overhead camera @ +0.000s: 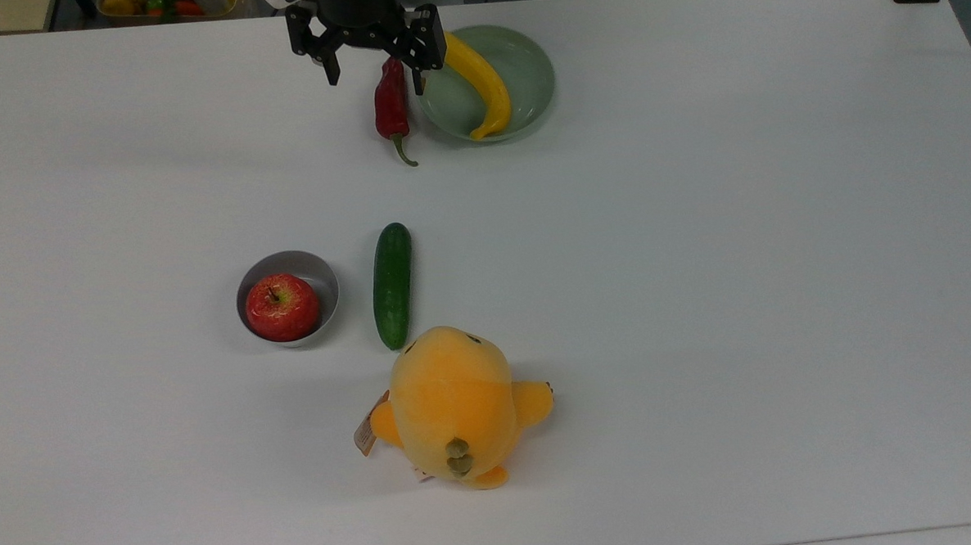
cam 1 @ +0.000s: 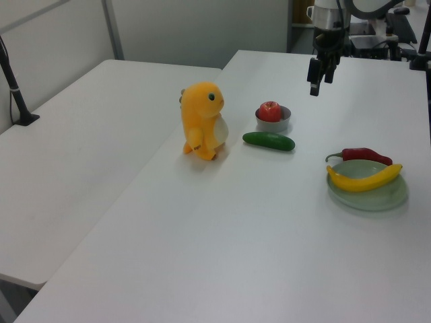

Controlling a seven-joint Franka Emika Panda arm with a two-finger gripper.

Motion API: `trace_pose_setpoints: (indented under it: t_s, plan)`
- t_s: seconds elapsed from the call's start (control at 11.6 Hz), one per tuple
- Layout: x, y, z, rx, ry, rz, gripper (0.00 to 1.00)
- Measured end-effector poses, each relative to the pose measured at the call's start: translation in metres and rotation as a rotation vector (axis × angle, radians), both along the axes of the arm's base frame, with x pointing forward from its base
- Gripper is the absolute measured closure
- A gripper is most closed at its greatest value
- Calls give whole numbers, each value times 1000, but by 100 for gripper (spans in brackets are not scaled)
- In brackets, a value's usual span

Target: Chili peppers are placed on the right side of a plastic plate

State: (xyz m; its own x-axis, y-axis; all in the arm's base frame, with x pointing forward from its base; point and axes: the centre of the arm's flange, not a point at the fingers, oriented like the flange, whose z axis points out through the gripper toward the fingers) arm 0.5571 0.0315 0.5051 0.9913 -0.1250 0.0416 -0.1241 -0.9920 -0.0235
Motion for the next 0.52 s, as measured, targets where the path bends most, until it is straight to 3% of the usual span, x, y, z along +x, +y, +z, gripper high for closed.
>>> trace_pose_setpoints:
  t_s: [0.26,0.52]
  plan:
    - [0,0,0,0,0,0,0]
    - [-2,0,-2,-4,23,75,0]
